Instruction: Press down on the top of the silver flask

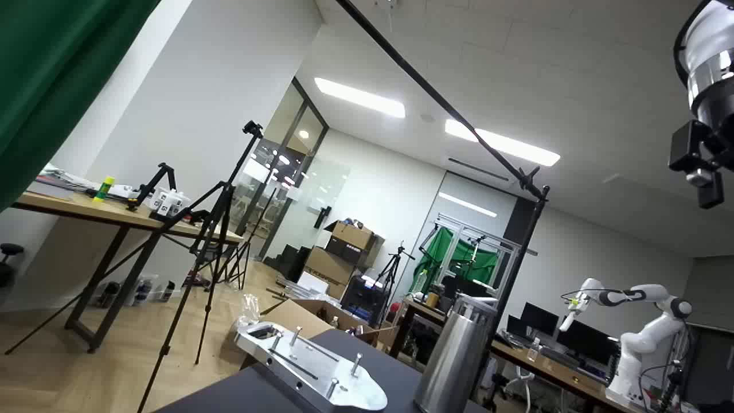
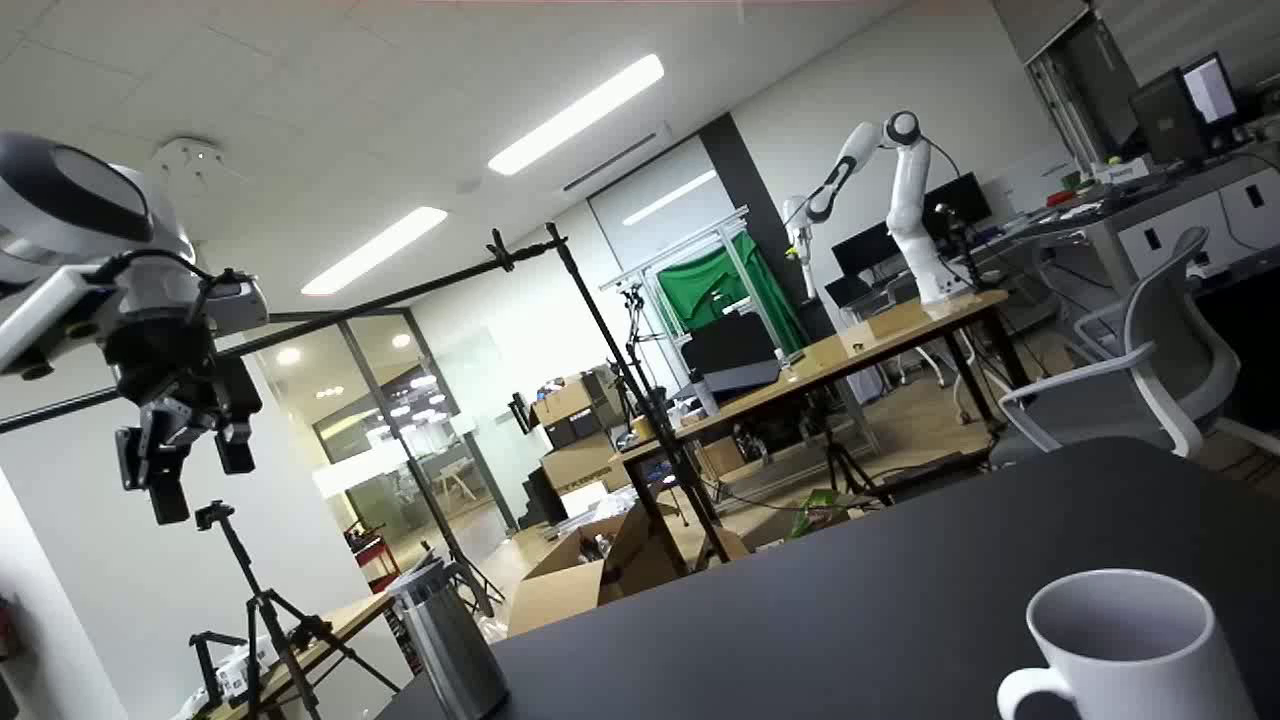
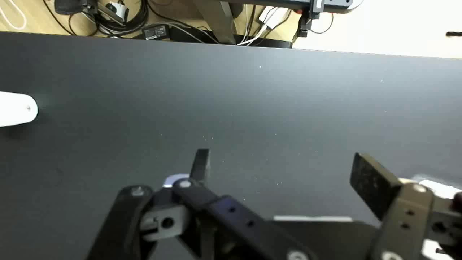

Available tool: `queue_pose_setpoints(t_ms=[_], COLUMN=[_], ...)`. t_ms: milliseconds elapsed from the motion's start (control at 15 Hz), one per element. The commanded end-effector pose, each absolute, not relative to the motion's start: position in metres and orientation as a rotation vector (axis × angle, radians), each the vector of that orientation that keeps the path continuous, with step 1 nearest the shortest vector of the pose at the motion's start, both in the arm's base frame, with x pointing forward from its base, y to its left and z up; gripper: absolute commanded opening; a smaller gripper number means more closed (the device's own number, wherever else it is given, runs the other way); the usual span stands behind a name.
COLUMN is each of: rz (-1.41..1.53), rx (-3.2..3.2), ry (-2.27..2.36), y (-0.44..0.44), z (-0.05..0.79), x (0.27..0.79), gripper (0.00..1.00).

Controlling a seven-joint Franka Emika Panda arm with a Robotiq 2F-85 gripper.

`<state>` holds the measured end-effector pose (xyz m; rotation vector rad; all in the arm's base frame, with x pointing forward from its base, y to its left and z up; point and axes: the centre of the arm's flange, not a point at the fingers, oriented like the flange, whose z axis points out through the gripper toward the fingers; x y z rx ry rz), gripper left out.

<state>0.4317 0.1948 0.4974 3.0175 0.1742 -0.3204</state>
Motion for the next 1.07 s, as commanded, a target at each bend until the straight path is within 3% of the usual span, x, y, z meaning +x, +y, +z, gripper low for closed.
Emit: queue_pose_setpoints(t_ms=[0, 533, 867, 933, 1000], rz=[-0.32, -0.317, -0.121, -0.082, -0.039], rx=[3.018, 3.019, 3.014, 3.029, 3.051], ry=[0.174, 0.175, 0.163, 0.17, 0.17], y=[0.195, 0.195, 0.202, 0.204, 0.207], z=[0.497, 0.497, 0.481, 0.476, 0.472], x=[0.432, 0.432, 0.484, 0.499, 0.516], gripper=[1.0, 1.0, 1.0, 0.75, 0.73])
